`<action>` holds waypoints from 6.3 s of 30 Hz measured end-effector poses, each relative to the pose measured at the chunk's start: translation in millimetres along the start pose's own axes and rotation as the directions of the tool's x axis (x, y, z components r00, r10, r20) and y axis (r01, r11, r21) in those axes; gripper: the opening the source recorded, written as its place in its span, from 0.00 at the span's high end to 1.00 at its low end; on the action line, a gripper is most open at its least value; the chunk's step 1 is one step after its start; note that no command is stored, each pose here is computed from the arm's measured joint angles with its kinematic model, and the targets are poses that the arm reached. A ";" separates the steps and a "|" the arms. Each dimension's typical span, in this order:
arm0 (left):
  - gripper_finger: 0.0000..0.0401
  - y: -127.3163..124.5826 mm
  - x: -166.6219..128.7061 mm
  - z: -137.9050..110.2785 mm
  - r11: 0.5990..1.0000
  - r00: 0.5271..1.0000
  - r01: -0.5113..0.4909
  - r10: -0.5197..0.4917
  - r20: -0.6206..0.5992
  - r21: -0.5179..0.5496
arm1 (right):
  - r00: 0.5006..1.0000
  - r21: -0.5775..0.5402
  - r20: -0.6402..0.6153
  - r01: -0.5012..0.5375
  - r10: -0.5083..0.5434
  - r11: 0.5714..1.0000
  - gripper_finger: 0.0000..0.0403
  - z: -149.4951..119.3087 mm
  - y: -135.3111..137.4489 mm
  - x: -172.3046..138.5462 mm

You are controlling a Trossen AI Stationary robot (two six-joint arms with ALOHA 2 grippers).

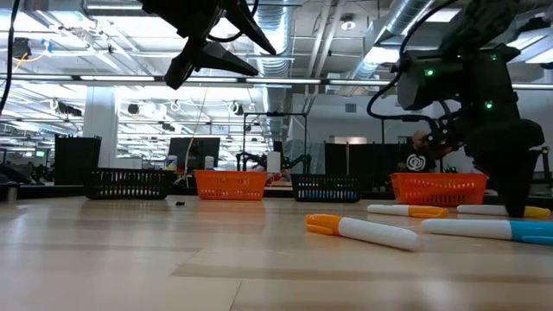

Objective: Pick & Place Markers
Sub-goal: Put the white yellow marker into the left black bin

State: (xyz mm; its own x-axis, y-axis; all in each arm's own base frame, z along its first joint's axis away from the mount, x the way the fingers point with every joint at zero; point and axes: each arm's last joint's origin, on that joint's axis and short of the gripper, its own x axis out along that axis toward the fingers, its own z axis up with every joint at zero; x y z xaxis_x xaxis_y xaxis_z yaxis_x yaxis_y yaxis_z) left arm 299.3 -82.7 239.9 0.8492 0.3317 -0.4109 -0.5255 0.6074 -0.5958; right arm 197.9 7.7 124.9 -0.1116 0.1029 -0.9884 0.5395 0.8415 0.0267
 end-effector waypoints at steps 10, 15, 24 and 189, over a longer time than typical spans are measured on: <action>0.60 -0.6 -0.1 0.4 1.000 1.000 0.005 -0.005 0.003 0.018 | 0.999 0.079 0.031 -0.022 0.020 0.997 0.72 -0.4 -3.2 -3.3; 0.60 -0.7 -0.1 0.5 1.000 1.000 0.006 -0.006 0.004 0.017 | 0.997 0.101 0.062 -0.043 0.037 0.994 0.86 -0.3 -6.0 -8.3; 0.60 -1.2 -0.1 0.8 1.000 1.000 0.010 -0.010 0.006 0.013 | 0.992 0.087 0.080 -0.101 0.094 0.991 0.94 1.6 -4.6 -11.8; 0.91 82.6 -46.7 100.6 0.962 0.942 -0.240 0.264 -0.208 0.133 | 0.258 -0.660 0.701 -0.121 0.665 0.742 0.84 45.7 -5.6 -179.0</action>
State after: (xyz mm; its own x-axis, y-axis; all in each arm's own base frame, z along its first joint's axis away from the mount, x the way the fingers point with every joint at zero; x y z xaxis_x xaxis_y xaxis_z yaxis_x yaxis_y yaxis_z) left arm 221.4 24.6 279.2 0.6505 0.3222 -0.6877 -0.7020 0.6007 -0.3825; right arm 253.0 -39.7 294.8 0.9149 0.2150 -0.3416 -0.1372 0.9616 0.2377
